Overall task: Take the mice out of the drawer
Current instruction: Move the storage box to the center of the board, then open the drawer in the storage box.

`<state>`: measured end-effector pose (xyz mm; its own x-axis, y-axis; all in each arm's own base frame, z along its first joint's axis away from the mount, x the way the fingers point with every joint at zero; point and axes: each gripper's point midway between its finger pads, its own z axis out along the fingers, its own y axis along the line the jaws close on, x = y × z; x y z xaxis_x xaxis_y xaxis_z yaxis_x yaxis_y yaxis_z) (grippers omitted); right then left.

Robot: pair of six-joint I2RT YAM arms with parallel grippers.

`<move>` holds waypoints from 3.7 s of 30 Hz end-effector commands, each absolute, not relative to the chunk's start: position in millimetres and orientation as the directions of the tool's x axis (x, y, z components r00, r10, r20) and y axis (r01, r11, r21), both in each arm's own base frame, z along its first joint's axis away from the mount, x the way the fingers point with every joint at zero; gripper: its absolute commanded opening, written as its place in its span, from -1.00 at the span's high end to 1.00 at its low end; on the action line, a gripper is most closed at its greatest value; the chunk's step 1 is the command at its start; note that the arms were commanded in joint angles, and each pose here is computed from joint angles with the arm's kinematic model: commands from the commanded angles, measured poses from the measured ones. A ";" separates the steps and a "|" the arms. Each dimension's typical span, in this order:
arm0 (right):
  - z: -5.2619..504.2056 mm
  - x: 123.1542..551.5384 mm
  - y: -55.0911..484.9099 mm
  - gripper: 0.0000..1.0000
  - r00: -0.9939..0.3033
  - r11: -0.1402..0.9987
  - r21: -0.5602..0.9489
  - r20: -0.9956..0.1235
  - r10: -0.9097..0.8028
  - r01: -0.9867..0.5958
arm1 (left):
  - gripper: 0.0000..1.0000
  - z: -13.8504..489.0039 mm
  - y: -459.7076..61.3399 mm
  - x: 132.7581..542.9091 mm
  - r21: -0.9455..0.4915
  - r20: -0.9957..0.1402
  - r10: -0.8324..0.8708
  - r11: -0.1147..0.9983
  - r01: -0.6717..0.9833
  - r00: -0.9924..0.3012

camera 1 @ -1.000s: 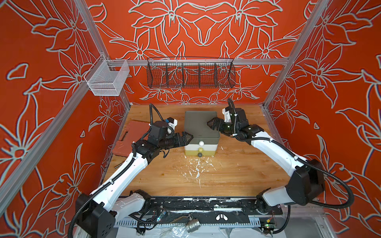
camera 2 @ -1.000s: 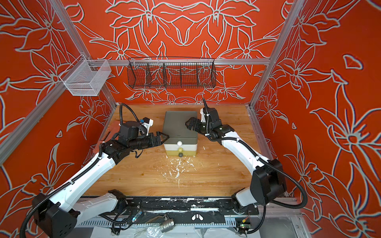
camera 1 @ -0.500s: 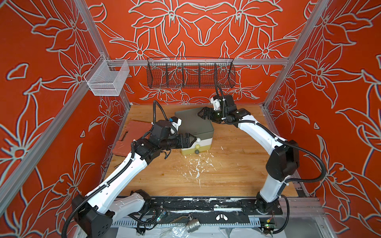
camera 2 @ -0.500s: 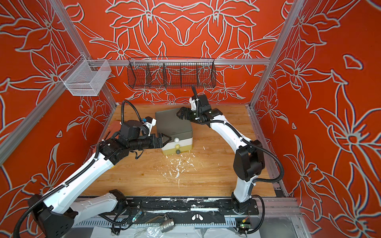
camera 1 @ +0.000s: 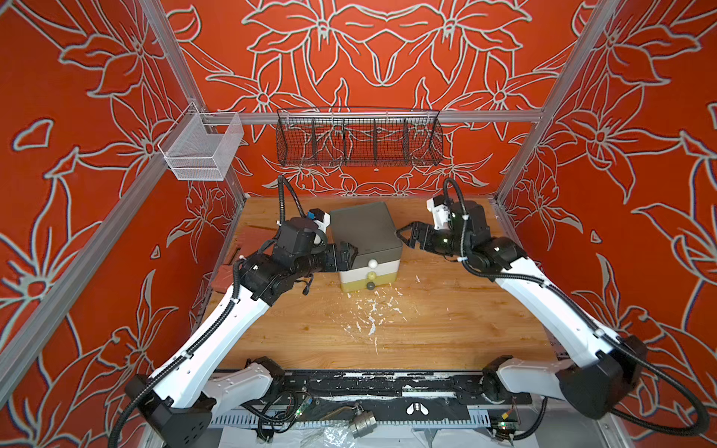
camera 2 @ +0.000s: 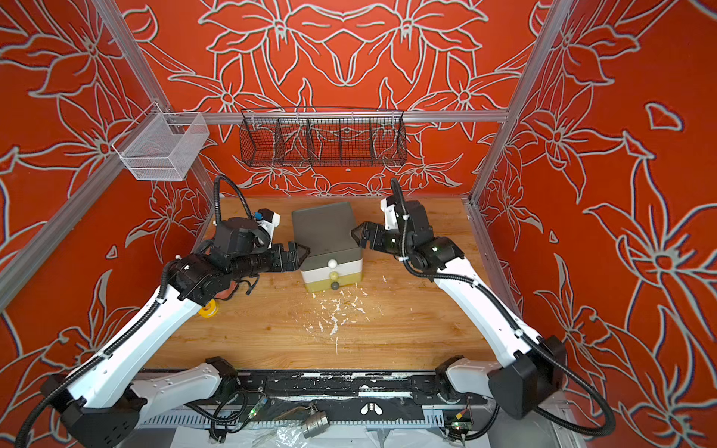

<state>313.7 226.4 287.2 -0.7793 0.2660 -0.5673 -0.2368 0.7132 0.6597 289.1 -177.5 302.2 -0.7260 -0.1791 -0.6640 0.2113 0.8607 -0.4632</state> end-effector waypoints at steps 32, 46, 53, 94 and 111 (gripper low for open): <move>218.8 318.9 303.4 -0.17 -0.688 0.607 0.785 -0.510 0.516 -0.127 | -0.15 231.8 -189.0 350.8 -0.589 -0.424 -0.331 0.808 -0.021 -0.843; 231.0 346.5 282.8 -0.12 -0.658 0.598 0.791 -0.518 0.547 -0.125 | -0.01 227.5 -206.1 371.6 -0.596 -0.410 -0.356 0.801 -0.048 -0.840; 214.8 337.1 287.6 -0.14 -0.708 0.563 0.818 -0.468 0.529 -0.119 | 0.04 221.6 -201.3 377.2 -0.568 -0.416 -0.366 0.819 -0.076 -0.833; 204.8 336.7 287.0 0.48 -0.725 0.589 0.804 -0.456 0.516 -0.087 | 0.19 204.8 -185.6 382.0 -0.497 -0.416 -0.397 0.853 -0.161 -0.818; 200.6 295.5 263.4 0.56 -0.743 0.586 0.808 -0.429 0.513 -0.062 | 0.25 194.6 -183.3 385.2 -0.478 -0.396 -0.420 0.854 -0.207 -0.817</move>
<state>303.4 272.7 194.6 -0.7553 0.4822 -0.4438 -0.0851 0.5993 0.7960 393.8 -183.6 221.8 -0.7791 -0.4326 -0.4536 -0.1559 0.8347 -0.5282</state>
